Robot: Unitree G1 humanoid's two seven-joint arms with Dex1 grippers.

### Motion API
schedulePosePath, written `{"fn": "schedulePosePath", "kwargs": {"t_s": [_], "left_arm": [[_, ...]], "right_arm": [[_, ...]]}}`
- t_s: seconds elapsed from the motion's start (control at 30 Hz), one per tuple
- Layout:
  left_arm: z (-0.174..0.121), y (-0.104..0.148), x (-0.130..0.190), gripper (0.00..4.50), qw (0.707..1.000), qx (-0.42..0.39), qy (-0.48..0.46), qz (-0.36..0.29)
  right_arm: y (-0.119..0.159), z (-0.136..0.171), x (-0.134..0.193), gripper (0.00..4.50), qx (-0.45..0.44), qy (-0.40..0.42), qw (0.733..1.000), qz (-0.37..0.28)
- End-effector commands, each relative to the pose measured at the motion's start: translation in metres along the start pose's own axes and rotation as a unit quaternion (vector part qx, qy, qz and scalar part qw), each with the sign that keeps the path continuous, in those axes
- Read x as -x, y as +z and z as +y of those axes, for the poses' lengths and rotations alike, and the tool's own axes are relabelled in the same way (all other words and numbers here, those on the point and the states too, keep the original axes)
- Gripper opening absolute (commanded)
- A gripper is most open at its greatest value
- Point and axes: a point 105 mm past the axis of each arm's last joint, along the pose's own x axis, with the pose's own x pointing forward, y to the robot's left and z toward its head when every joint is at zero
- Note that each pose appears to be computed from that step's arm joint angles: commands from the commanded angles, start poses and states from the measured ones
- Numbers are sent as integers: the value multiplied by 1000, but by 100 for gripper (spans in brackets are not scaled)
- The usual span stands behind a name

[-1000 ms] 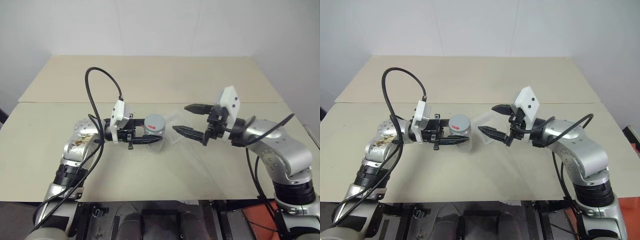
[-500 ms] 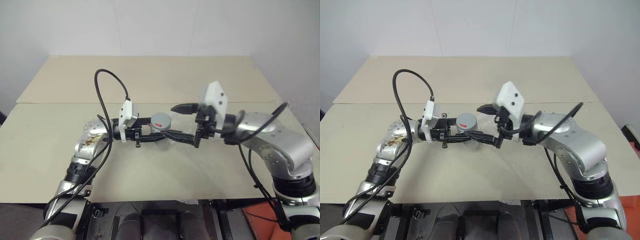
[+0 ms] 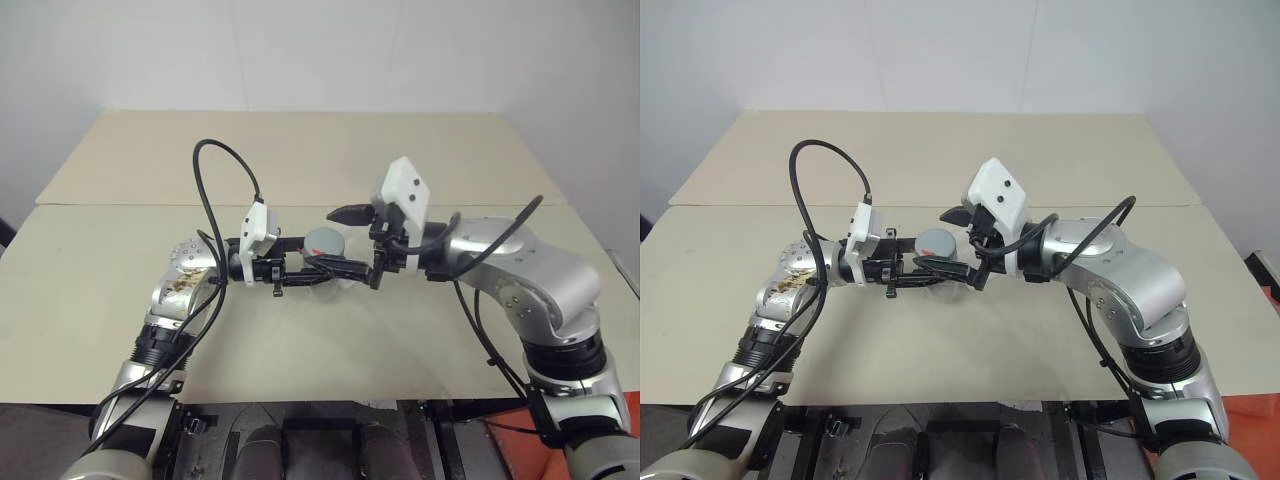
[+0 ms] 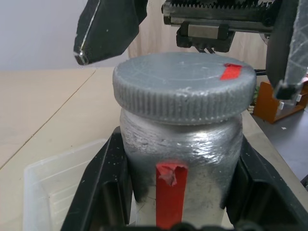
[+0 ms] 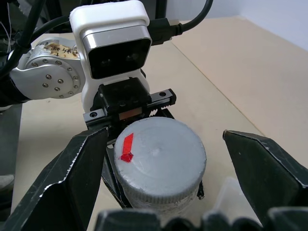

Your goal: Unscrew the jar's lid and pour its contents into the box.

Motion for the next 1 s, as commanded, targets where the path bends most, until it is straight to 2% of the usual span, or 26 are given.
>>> {"fn": "schedulePosePath", "kwargs": {"t_s": [0.03,0.2,0.3,0.4,0.43,0.63,0.83,1.0], "left_arm": [[-1,11,-1,203,1000,-30,-4,-8],[-3,11,0,203,1000,-30,-3,-7],[-3,12,2,203,1000,-30,0,-7],[-3,12,3,203,999,-32,0,-6],[-3,12,3,203,999,-32,0,-5],[-2,13,4,203,999,-33,3,-6],[-13,6,11,203,1000,-25,-15,6],[-22,1,15,203,999,-34,-36,20]], "right_arm": [[9,1,0,447,9,8,1000,-9],[8,1,-1,447,2,15,1000,-9],[8,-1,0,396,0,18,1000,-7],[8,-1,0,294,0,20,1000,-7],[8,-1,1,276,0,21,1000,-7],[8,-4,1,276,0,21,1000,-8],[21,-6,11,276,10,20,999,-41],[32,-28,31,276,13,-21,998,-63]]}}
